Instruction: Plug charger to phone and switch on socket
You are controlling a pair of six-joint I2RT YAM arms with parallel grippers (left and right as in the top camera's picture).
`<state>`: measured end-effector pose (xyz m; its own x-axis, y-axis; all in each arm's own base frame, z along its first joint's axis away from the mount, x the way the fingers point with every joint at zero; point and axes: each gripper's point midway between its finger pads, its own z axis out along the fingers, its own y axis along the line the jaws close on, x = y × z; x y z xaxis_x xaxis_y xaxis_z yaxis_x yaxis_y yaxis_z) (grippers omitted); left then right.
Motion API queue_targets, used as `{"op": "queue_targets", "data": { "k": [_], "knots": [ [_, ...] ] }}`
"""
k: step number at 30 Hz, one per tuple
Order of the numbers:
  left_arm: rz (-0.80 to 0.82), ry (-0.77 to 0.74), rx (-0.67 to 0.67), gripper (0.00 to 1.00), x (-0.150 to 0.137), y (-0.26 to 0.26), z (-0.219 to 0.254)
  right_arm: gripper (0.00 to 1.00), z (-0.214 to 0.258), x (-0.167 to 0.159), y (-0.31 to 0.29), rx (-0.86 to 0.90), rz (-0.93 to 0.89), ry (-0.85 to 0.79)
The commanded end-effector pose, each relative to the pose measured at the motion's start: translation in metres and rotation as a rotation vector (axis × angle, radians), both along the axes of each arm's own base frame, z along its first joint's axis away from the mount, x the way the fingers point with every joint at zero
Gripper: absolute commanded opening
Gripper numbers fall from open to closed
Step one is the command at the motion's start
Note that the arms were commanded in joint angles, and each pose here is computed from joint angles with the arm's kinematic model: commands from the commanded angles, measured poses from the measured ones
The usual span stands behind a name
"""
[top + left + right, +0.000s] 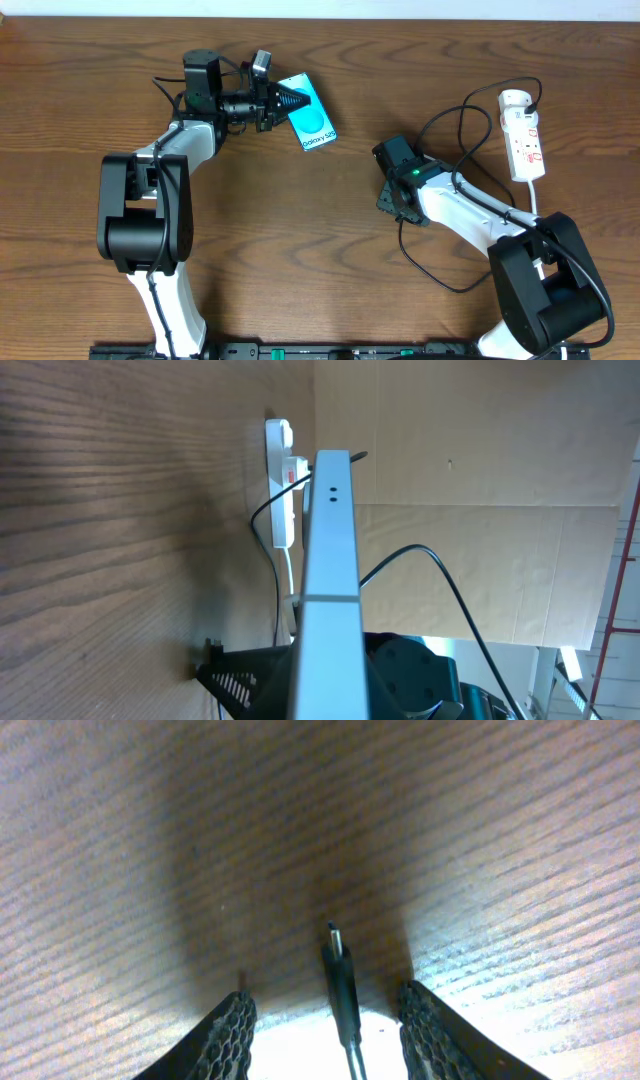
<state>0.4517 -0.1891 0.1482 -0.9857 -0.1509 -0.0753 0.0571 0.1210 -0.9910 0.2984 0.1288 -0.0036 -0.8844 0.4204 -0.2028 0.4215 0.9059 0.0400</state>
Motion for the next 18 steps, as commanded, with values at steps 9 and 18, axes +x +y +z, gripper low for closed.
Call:
{"op": "queue_targets", "data": {
  "k": [9, 18],
  "knots": [
    [-0.028, -0.016, -0.019, 0.08, -0.0023, 0.0015, 0.0072, 0.47, -0.0203, -0.0332, 0.0069, 0.058, -0.016, 0.142],
    [-0.028, -0.017, -0.019, 0.07, -0.0022, 0.0015, 0.0072, 0.40, -0.0199, -0.0282, 0.0042, 0.040, -0.017, 0.118]
  ]
}}
